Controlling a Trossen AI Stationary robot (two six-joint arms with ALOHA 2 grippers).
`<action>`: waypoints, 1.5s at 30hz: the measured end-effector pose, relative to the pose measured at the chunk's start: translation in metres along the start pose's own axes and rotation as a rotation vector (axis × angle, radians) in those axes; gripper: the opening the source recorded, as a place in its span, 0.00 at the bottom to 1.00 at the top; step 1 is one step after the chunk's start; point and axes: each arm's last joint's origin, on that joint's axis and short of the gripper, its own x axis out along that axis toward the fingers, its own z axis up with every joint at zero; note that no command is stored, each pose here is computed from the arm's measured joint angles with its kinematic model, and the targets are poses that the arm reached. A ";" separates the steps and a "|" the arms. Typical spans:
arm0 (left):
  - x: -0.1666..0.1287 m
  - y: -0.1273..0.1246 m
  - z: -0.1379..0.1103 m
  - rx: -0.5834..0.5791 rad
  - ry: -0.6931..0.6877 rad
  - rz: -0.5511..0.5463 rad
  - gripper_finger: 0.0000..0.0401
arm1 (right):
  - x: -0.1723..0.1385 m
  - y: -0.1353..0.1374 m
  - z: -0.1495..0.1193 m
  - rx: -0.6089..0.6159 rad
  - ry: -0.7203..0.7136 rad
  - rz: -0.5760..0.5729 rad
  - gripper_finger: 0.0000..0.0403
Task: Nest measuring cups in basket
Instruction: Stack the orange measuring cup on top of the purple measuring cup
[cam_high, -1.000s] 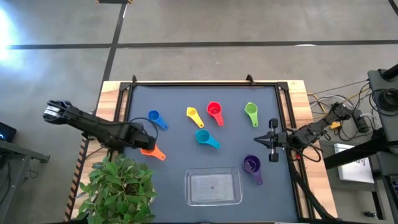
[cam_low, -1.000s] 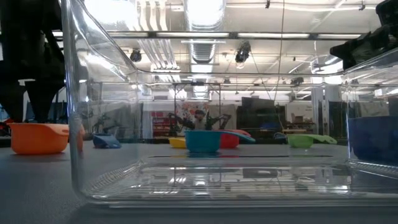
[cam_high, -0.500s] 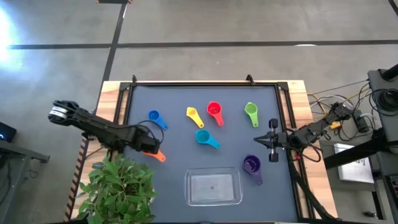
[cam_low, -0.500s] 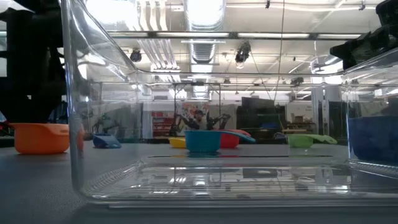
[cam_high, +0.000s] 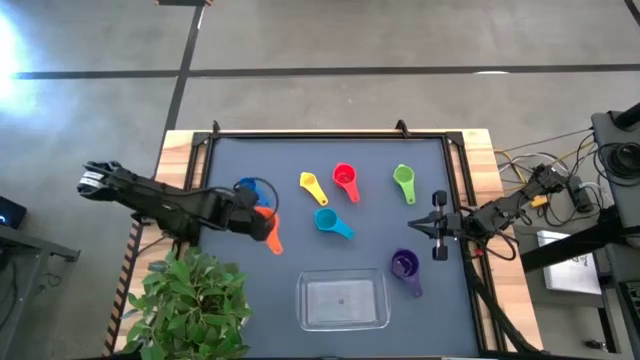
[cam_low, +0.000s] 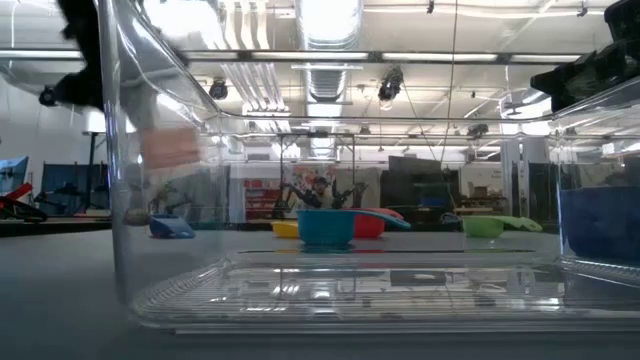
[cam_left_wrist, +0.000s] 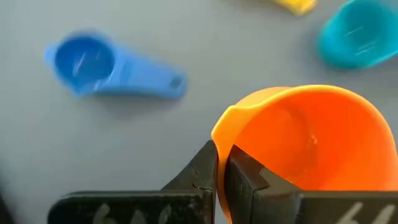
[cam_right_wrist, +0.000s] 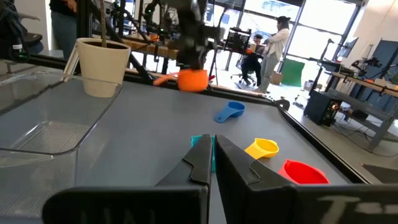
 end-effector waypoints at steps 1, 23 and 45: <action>-0.008 -0.004 0.007 0.015 -0.029 -0.023 0.00 | 0.000 0.000 0.000 0.000 0.000 0.000 0.02; -0.020 -0.115 0.063 0.261 -0.157 -0.259 0.00 | -0.002 -0.006 0.020 0.161 -0.185 -0.060 0.02; 0.020 -0.155 0.128 0.212 -0.538 -0.070 0.00 | 0.048 0.002 0.087 0.261 0.080 -0.268 0.47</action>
